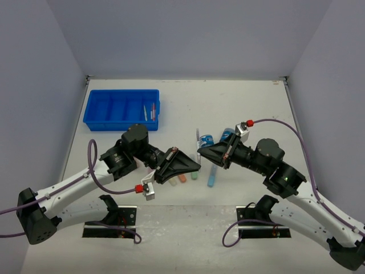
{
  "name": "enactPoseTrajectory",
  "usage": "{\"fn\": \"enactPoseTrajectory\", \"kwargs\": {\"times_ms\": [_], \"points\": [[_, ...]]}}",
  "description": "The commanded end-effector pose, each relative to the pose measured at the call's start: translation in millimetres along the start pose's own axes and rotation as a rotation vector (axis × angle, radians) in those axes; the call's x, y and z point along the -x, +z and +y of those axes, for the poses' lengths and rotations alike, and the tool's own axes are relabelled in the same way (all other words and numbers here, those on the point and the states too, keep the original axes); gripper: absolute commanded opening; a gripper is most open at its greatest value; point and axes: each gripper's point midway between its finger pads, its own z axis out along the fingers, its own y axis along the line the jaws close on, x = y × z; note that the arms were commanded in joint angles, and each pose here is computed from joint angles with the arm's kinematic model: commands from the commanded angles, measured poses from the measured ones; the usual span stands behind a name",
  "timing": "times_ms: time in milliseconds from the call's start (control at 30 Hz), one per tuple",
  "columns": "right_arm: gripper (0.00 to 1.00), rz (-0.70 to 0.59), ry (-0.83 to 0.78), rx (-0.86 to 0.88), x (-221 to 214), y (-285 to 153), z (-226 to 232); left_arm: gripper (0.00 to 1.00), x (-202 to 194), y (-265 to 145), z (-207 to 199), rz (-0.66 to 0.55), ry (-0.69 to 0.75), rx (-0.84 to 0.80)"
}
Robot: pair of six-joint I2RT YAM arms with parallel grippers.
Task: Sort the stationery into containers
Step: Close the pen cap on the pen.
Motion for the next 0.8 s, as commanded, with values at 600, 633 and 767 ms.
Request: {"fn": "enactPoseTrajectory", "kwargs": {"times_ms": [600,633,767], "points": [[0.00,-0.012,0.011,0.021,0,-2,13,0.00,-27,-14,18,0.148,0.089,0.044],[0.00,-0.010,0.017,0.019,0,-1,12,0.00,-29,-14,19,0.151,0.093,0.047],[0.00,-0.007,0.052,0.017,1,3,5,0.00,-33,-13,18,0.156,0.088,0.050]]}}
